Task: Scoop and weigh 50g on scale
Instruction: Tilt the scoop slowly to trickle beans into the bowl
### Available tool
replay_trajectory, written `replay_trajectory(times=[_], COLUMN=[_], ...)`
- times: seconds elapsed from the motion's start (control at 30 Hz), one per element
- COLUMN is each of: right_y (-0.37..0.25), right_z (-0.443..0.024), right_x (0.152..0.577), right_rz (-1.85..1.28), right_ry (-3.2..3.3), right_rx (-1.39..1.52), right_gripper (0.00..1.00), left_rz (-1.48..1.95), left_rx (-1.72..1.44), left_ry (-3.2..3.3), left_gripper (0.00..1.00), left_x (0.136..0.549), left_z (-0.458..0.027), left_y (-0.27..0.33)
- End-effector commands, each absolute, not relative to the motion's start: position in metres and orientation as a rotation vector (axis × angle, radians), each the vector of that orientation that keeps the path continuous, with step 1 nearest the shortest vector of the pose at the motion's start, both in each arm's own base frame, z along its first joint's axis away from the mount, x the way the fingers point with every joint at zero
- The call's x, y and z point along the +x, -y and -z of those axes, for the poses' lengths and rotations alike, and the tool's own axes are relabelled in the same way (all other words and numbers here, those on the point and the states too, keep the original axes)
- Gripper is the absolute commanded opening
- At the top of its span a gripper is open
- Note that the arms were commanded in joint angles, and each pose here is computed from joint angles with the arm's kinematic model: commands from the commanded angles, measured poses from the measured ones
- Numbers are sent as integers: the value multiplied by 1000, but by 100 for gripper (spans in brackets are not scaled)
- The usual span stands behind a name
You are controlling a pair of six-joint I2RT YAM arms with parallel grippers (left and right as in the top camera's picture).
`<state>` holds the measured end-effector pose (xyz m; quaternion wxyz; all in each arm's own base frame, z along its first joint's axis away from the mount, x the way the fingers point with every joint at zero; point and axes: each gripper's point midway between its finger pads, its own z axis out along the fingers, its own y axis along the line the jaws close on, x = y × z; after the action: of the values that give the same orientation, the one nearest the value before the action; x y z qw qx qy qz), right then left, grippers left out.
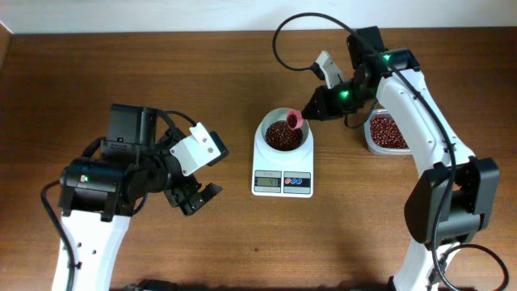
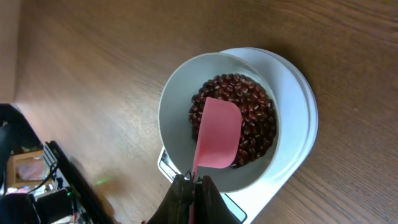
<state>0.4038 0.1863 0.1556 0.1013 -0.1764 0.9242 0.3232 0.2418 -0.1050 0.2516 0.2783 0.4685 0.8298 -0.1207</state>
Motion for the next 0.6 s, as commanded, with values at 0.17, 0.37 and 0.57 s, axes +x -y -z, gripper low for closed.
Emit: replay_trajectory(times=[0.17,0.37,0.57], right_y=[-192,-192,-189], right_z=[-174,-175,-172], right_x=[405,403,405], right_rz=[-964,-976,-921], right_ry=[-2674,-2678,-2657], right_rx=[-550,-548,-623], right_gripper=[4,4,4], left_rz=[330,330,330], left_rx=[1266,1266,1266], left_ry=[-2199,-2199,-2199], left_gripper=[99,99,99], left_x=[243,243,243], left_z=[-257,-257,-257], left_y=[106,106,106])
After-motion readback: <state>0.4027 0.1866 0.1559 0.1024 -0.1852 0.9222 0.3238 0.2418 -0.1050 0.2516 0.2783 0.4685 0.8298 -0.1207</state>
